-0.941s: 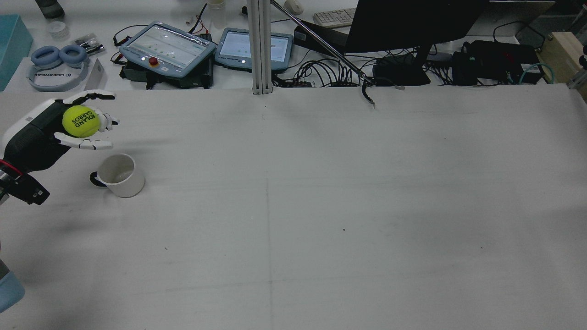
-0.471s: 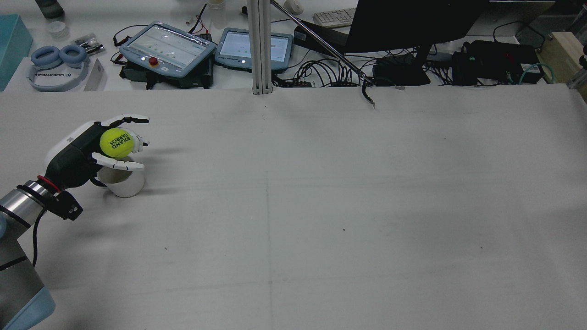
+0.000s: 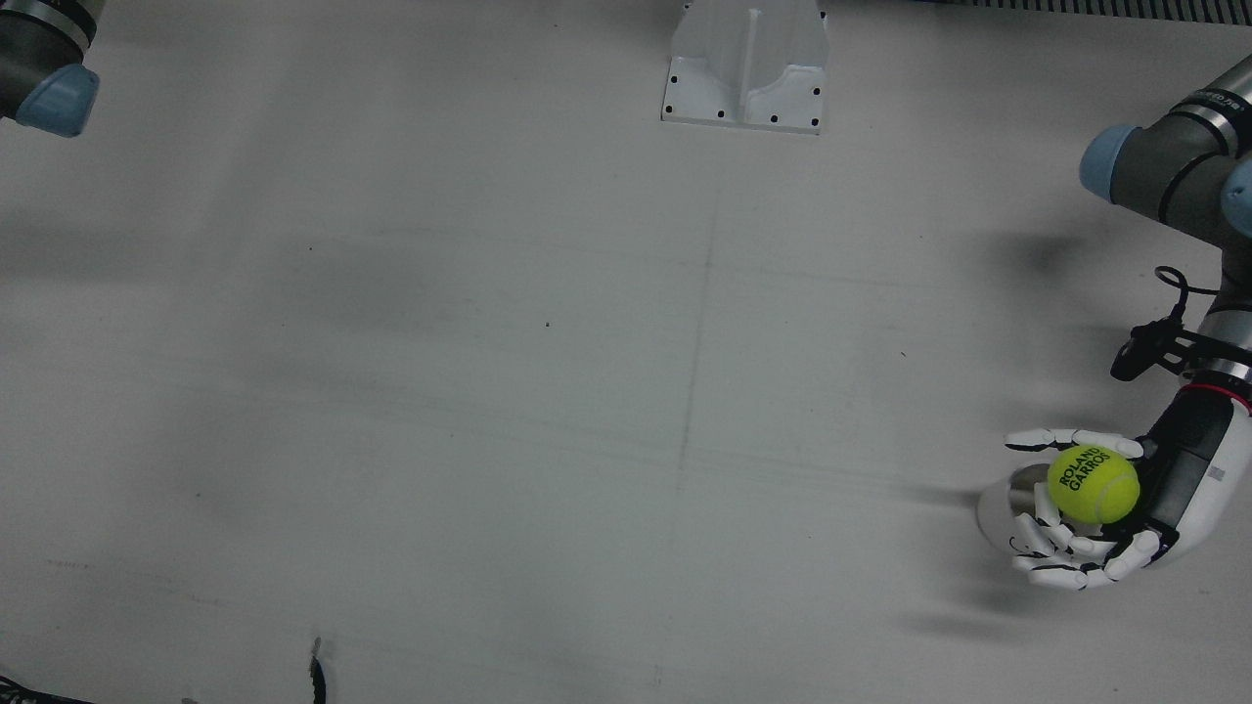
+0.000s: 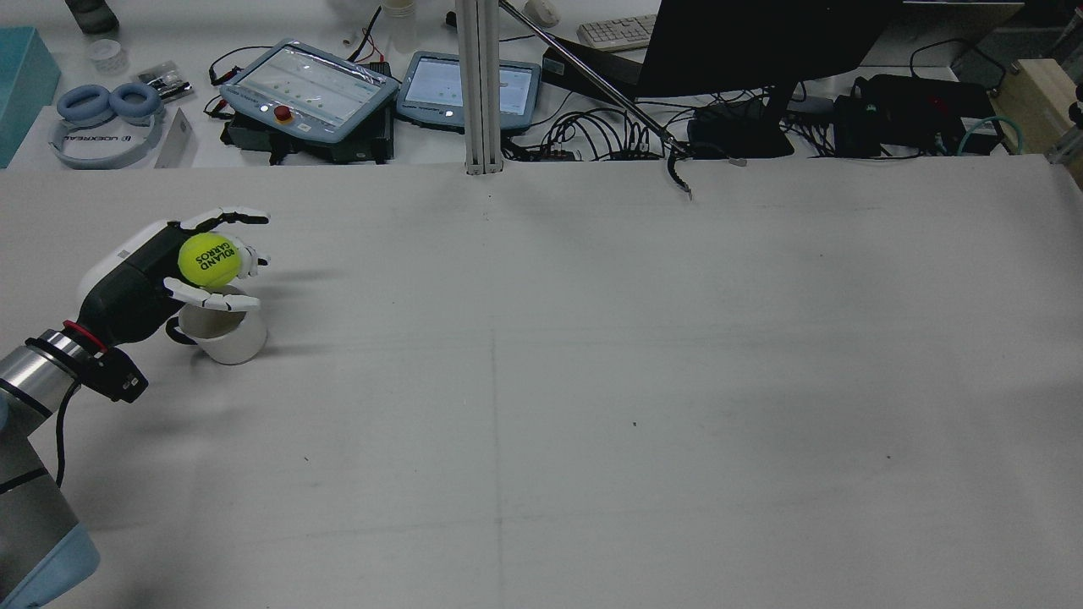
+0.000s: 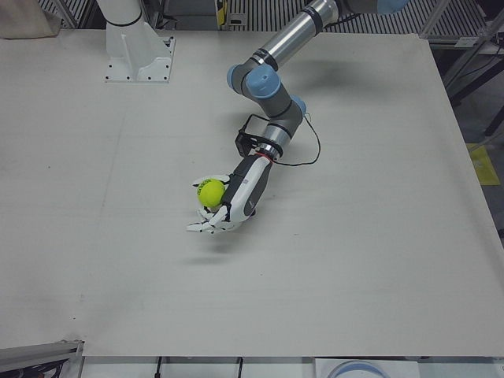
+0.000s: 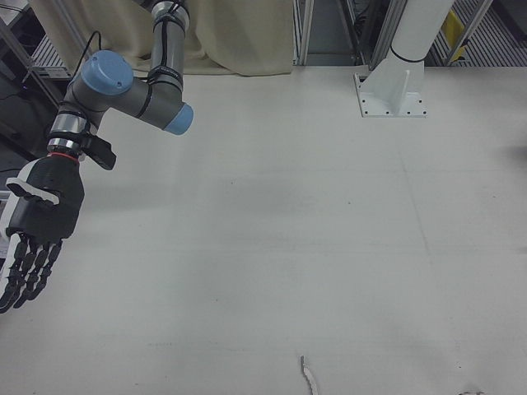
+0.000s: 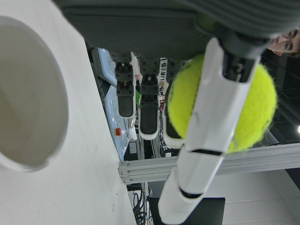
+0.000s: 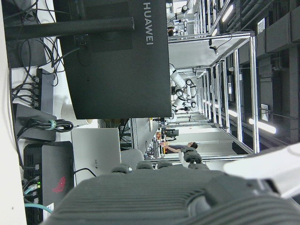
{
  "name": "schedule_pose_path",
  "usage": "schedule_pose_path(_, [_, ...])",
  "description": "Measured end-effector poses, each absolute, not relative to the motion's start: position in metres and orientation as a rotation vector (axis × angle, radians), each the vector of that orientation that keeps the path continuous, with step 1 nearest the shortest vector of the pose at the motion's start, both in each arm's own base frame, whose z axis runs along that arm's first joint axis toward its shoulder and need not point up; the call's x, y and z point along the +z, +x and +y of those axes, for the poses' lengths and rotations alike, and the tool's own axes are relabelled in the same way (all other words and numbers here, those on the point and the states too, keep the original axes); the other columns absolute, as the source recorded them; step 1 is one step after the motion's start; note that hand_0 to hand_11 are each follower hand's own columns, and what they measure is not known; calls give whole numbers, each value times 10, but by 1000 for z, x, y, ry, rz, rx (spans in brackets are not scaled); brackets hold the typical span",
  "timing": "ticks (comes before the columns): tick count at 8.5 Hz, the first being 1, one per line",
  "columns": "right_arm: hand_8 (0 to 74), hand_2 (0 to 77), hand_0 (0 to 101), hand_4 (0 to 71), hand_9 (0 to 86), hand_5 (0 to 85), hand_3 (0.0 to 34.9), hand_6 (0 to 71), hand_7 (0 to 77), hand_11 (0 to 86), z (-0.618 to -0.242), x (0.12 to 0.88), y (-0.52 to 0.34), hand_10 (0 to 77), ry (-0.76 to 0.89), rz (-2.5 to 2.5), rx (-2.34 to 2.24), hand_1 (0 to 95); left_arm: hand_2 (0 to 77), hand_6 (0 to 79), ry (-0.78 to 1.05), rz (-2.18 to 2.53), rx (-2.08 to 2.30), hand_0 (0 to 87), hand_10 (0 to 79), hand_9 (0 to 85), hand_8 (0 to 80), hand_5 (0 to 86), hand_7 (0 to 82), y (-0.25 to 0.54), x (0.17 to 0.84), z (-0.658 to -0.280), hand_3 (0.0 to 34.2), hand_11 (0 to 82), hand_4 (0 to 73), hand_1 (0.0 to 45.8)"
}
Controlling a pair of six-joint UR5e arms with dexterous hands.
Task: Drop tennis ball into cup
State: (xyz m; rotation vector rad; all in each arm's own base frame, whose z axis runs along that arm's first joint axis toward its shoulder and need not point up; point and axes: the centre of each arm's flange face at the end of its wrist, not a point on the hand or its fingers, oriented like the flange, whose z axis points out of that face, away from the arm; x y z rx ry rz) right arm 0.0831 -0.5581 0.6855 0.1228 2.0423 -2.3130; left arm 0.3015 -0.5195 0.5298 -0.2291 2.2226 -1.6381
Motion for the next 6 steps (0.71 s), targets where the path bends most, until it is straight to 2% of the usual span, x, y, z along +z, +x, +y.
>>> schedule_pose_path(1, [0, 5, 0, 0, 0, 0, 0, 0, 0, 5, -558, 685, 83, 0, 123, 2043, -2312, 5, 142, 698, -224, 2218, -1642, 793, 185, 475, 404, 245, 453, 298, 536, -518, 0, 316, 202, 289])
schedule_pose_path(2, [0, 5, 0, 0, 0, 0, 0, 0, 0, 5, -558, 685, 83, 0, 123, 2043, -2312, 5, 44, 704, -221, 2213, -1645, 623, 147, 235, 273, 180, 464, 295, 544, -515, 0, 240, 158, 224])
schedule_pose_path(3, [0, 5, 0, 0, 0, 0, 0, 0, 0, 5, -558, 685, 83, 0, 123, 2042, -2313, 5, 44, 704, -218, 2207, -1649, 623, 147, 235, 273, 180, 464, 290, 553, -511, 0, 240, 158, 224])
schedule_pose_path(4, [0, 5, 0, 0, 0, 0, 0, 0, 0, 5, -558, 685, 83, 0, 123, 2042, -2313, 5, 44, 660, -213, 2200, -1653, 606, 142, 224, 251, 180, 453, 285, 564, -505, 0, 229, 153, 245])
schedule_pose_path(5, [0, 5, 0, 0, 0, 0, 0, 0, 0, 5, -558, 685, 83, 0, 123, 2043, -2313, 5, 33, 464, -210, 2195, -1656, 599, 142, 202, 267, 175, 267, 280, 572, -501, 0, 218, 147, 213])
schedule_pose_path(6, [0, 5, 0, 0, 0, 0, 0, 0, 5, 5, -558, 685, 83, 0, 123, 2043, -2313, 5, 55, 458, -210, 2193, -1658, 599, 120, 196, 256, 175, 256, 277, 577, -499, 0, 218, 147, 218])
